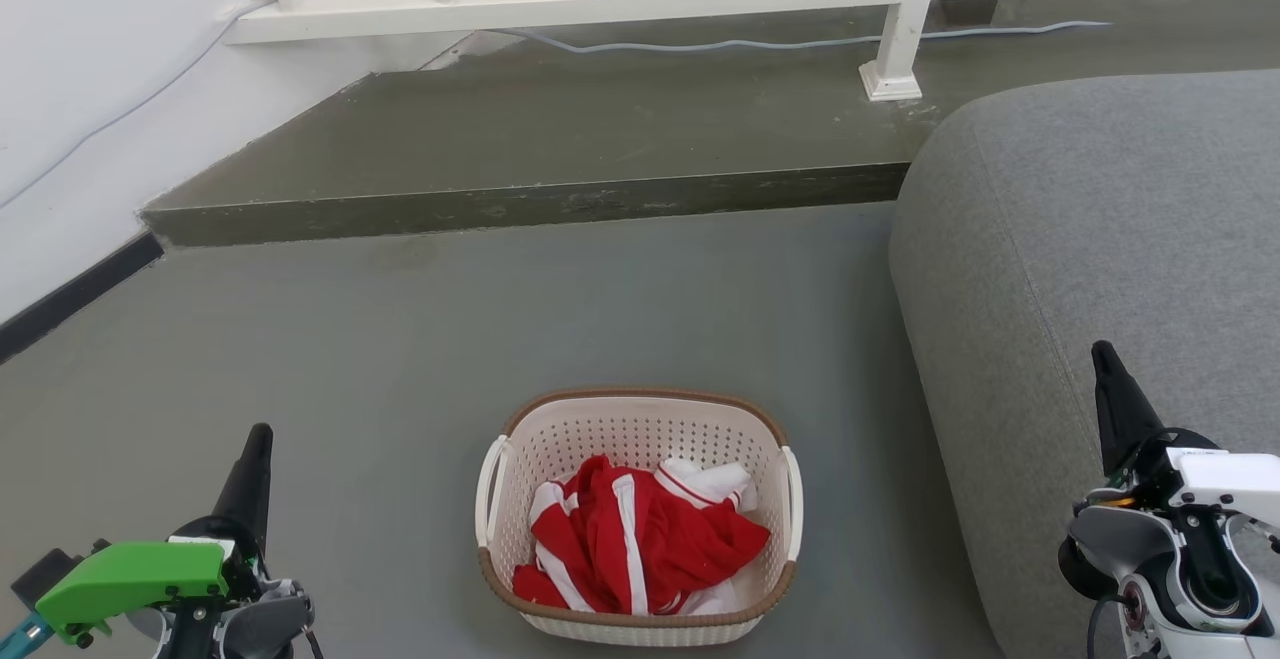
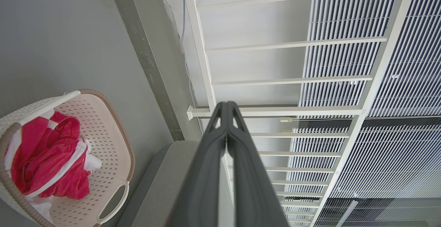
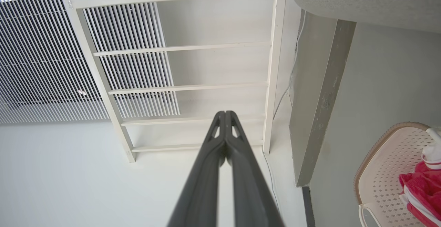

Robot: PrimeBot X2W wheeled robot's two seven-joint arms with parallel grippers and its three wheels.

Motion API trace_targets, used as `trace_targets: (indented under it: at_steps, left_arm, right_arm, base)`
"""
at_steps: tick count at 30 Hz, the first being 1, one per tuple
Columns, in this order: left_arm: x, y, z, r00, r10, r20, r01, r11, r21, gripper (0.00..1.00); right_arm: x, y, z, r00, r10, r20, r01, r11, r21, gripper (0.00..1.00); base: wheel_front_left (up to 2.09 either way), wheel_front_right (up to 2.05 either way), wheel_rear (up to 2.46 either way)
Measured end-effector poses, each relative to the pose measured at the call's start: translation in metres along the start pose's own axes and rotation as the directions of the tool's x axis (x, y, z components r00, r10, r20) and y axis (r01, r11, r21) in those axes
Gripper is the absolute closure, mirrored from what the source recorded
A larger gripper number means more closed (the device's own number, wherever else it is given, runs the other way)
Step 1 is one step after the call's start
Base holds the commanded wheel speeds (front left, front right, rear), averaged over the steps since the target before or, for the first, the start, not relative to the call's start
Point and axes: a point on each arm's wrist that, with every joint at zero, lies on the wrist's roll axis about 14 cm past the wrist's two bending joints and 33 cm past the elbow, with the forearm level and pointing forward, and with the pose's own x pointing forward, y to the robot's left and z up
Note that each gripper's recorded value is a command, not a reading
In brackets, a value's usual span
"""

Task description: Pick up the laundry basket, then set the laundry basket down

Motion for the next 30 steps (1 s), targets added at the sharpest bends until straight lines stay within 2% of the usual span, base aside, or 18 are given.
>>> trace_targets:
  at_steps: [30]
  left_arm:
    - [0.0000,-0.0001,0.0002,1.000,0.000,0.001,0.000,1.000,0.000,1.00]
  right_arm:
    - [-0.0001,-0.0006,0.0009,1.000,-0.002,0.003,0.002,1.000,0.001,1.00]
  base:
    - [0.00,0.00,0.00]
